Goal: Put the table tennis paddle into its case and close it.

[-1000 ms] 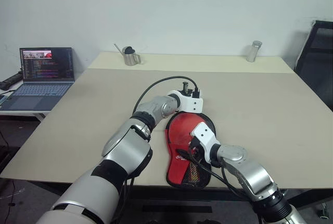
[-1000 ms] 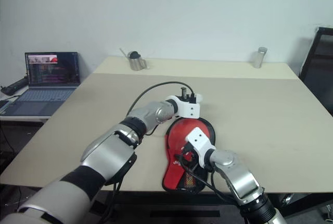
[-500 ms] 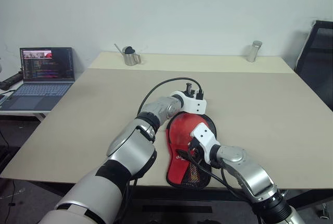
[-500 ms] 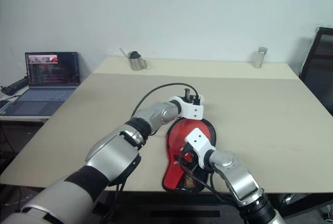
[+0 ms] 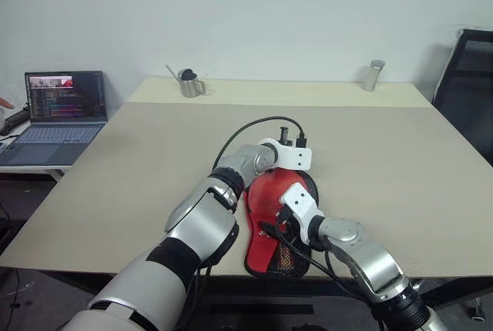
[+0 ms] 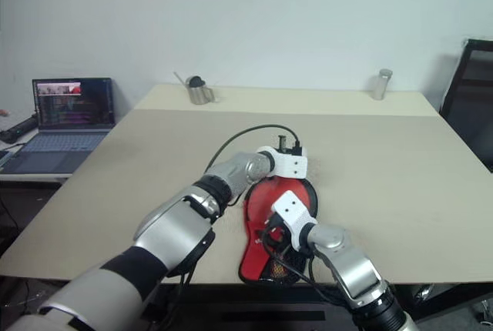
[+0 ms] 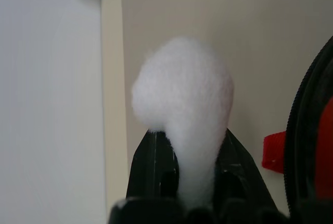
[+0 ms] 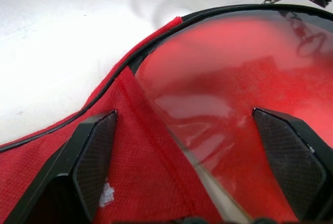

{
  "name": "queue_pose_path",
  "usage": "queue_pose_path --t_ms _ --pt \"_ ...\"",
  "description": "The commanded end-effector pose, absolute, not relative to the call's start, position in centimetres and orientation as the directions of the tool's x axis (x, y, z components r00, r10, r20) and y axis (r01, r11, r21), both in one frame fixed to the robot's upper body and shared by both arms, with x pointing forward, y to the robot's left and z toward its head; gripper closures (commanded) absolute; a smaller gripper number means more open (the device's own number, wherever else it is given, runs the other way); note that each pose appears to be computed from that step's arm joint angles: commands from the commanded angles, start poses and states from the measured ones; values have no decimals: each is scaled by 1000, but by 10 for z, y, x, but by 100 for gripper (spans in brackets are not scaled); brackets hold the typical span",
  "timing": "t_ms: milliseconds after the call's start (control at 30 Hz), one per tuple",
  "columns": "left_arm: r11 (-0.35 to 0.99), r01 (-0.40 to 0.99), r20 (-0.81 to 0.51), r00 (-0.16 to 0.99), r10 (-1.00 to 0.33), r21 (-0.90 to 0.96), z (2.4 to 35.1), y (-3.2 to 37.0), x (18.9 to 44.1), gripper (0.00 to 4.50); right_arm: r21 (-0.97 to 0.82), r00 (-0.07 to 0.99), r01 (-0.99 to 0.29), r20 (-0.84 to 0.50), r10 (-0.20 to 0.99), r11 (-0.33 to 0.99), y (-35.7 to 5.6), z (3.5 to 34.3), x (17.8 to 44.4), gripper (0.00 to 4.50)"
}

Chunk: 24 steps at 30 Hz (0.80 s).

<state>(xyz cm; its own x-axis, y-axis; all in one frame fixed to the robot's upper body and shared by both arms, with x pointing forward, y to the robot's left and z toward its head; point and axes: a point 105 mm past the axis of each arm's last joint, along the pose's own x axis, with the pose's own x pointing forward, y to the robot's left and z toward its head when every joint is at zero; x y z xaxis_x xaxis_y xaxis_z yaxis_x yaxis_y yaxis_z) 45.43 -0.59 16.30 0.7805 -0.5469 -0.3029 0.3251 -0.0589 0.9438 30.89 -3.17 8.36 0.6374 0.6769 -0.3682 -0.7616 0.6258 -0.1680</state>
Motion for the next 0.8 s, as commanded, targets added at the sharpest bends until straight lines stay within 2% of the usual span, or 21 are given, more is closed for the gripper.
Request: queue_pose_path --t_ms 33,100,267,500,800 --pt "-8 332 -272 760 -590 943 174 -19 451 425 -102 588 -772 -488 644 628 -36 50 297 0" --pt "-1 345 -279 758 -590 939 173 -19 451 425 -101 589 -771 -488 644 628 -36 51 297 0" --pt "35 400 -302 745 -595 916 170 -18 450 259 -97 588 -772 -484 648 628 -33 52 297 0" --pt "-16 440 -355 703 -617 898 157 -23 443 4 -96 589 -772 -481 650 628 -31 52 295 0" --pt "-23 463 -366 667 -649 886 153 -31 437 4 -99 592 -770 -480 648 630 -32 52 296 0"
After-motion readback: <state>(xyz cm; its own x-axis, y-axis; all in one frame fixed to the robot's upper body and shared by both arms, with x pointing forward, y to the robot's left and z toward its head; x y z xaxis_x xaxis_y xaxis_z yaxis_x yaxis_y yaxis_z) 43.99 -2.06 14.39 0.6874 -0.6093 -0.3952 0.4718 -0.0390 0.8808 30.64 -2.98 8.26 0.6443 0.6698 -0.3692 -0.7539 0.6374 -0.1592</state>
